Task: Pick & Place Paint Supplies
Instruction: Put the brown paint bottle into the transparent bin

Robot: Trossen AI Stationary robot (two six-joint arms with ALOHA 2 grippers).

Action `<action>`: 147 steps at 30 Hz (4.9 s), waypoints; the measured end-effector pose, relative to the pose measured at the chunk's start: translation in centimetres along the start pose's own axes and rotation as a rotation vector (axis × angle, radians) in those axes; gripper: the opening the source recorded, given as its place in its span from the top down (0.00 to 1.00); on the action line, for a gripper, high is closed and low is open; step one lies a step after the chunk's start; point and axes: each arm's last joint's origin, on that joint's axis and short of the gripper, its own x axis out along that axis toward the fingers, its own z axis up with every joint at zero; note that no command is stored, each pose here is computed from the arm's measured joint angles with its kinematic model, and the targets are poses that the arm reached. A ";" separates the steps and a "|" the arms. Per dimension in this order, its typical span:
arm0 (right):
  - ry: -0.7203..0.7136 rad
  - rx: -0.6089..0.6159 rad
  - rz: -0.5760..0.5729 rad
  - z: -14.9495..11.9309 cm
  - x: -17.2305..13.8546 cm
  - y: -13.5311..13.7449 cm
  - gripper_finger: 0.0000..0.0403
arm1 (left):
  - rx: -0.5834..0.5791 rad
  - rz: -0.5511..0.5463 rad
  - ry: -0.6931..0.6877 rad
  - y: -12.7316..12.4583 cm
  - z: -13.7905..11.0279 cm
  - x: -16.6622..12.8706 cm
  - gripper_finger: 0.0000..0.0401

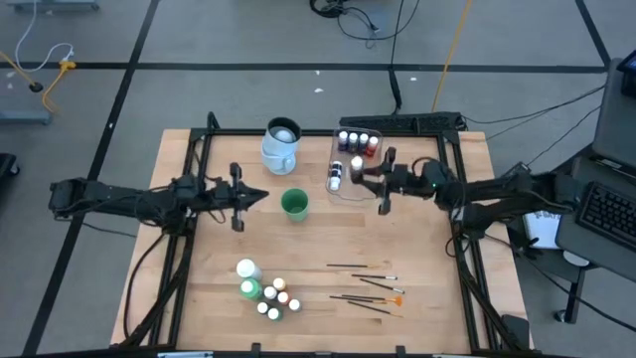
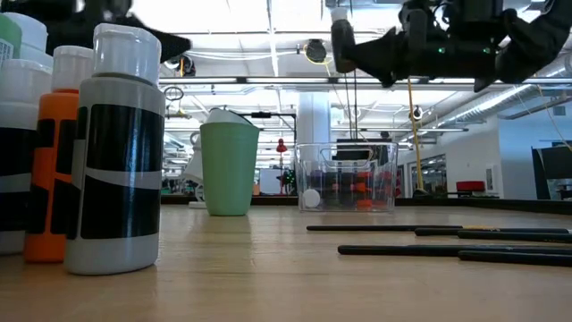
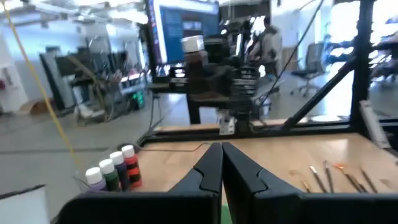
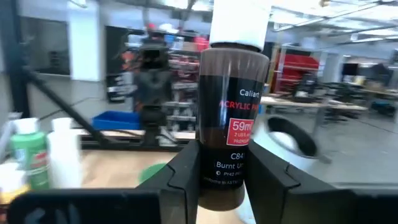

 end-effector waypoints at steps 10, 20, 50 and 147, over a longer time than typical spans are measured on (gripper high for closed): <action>-0.018 -0.080 0.222 -1.7 2.6 3.1 0.77 | 0.051 -0.082 0.114 -1.5 3.1 10.1 0.72; -0.034 -0.103 0.239 -2.8 3.1 3.5 0.77 | 0.113 -0.153 0.106 -2.0 4.3 16.8 0.29; 0.030 -0.179 0.242 -3.5 3.1 3.7 0.75 | 0.194 -0.198 0.115 -2.0 3.6 19.0 0.75; 0.066 -0.075 0.040 -4.5 -7.9 4.9 0.47 | -0.216 0.437 0.422 9.6 -11.4 28.3 0.69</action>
